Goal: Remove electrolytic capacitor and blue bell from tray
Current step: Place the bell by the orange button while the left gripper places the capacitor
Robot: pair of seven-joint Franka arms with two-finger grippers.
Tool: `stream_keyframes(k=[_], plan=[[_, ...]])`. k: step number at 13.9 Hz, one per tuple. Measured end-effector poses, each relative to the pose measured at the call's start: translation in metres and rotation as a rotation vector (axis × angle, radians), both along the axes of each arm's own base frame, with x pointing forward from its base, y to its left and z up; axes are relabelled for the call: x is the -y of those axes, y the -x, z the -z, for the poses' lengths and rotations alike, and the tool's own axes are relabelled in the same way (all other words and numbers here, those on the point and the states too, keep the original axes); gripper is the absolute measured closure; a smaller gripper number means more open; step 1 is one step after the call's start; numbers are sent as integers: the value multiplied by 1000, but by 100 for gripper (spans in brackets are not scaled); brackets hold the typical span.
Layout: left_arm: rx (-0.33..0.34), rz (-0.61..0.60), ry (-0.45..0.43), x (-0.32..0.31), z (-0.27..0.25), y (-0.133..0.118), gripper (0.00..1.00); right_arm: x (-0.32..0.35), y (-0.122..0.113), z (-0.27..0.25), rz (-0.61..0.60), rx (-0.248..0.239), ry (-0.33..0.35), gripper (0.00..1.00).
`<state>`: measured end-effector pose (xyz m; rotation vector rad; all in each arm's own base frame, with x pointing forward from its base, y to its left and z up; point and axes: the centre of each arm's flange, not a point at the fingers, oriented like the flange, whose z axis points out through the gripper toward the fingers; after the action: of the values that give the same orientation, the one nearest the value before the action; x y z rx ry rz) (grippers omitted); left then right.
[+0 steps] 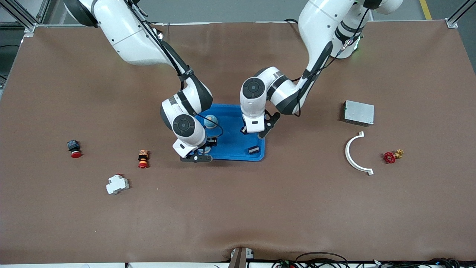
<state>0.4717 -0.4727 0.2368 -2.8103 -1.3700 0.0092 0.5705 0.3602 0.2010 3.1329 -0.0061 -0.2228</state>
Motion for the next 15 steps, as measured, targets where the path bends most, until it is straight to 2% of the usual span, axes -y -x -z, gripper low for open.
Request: stream_keyframes(k=[3, 6, 8, 10, 13, 15], plan=[[17, -18, -10, -30, -67, -22, 68, 28, -17, -54, -62, -9, 1, 35], [20, -17, -15, -46, -86, -28, 68, 89, -26, -104, -164, -5, 14, 35], [11, -16, -22, -48, -80, -26, 68, 127, -13, -127, -213, 12, 68, 35], [1, -20, -33, -56, -81, -30, 68, 160, 8, -142, -251, 7, 95, 35], [-33, -1, -66, -98, -97, -50, 68, 229, 27, -146, -297, -27, 86, 35], [-50, 3, -77, -145, -107, -65, 68, 287, 26, -138, -348, -38, 61, 35]])
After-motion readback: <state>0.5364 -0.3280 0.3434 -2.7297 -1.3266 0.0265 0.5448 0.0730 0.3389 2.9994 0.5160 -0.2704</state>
